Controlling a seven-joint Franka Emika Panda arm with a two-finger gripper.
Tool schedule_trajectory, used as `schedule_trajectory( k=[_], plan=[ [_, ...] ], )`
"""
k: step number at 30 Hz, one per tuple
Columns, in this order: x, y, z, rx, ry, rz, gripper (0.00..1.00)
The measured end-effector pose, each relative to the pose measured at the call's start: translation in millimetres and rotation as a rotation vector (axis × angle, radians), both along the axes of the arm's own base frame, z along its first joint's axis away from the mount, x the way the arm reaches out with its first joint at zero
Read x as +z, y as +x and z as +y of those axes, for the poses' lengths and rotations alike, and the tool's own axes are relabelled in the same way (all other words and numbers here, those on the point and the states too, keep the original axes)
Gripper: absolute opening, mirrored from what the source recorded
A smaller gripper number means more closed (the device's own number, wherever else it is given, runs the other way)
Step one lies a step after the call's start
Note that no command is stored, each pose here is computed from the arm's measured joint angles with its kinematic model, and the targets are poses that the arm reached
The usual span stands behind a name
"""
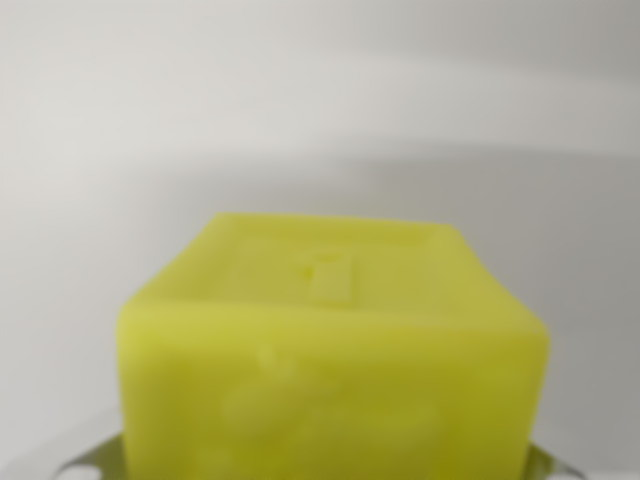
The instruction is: Pick yellow cube
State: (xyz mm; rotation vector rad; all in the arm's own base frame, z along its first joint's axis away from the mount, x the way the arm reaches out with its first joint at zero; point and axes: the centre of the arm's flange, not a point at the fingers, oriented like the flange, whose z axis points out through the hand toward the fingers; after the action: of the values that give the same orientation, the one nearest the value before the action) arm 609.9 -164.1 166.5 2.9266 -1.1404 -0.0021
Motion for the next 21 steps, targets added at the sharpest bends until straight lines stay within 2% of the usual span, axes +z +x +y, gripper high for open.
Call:
schedule_trajectory(
  k=[21],
  plan=[
    [53, 0.0, 0.0, 0.0, 0.0, 0.0001, 0.0]
  ],
)
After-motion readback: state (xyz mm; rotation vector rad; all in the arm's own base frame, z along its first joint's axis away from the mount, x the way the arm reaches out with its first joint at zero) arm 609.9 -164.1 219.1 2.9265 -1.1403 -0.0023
